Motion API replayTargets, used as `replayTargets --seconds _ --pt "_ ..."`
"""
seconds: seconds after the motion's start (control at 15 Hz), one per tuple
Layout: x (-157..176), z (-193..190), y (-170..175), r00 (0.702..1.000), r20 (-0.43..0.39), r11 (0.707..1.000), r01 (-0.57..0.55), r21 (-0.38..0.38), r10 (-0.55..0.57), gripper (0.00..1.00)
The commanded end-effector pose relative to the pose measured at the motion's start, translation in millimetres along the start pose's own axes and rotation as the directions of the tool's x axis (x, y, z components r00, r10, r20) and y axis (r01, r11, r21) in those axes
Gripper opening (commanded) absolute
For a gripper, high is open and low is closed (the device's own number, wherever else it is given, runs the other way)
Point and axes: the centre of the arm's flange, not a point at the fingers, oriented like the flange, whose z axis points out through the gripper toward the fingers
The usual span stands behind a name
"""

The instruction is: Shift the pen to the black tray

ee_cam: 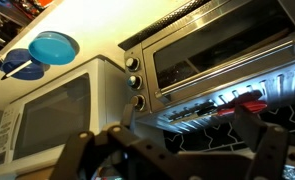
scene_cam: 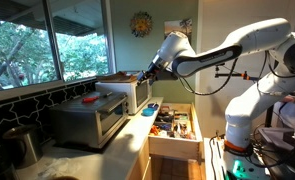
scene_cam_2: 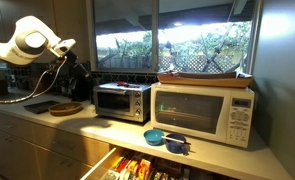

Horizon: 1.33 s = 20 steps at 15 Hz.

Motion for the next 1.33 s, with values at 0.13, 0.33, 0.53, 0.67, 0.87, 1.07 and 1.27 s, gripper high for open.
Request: replayTargets --seconds 0.13,0.33,0.53,0.67,0.87,1.07,1.27 --pt "42.1 37.8 -32.3 0.997 0.025 0.995 -0.069 -0.076 0.071 1.00" --pt "69.9 59.7 -43.8 0.993 0.082 0.996 -0.089 -0.007 0.089 1.00" --pt "99.1 81.3 -52.7 0.987 0.113 0.990 -0.126 0.061 0.118 1.00" --pt "116.2 94.9 -57.5 0.983 0.118 0.987 -0.148 0.060 0.141 1.00" --pt "135.5 113.4 -62.4 0.984 0.089 0.988 -0.154 0.031 0.151 1.00" --pt "132.1 110.5 -48.1 0.989 0.048 0.990 -0.140 0.024 0.139 1.00" --pt "141.5 118.8 -51.0 0.989 0.022 0.990 -0.143 0.010 0.143 1.00"
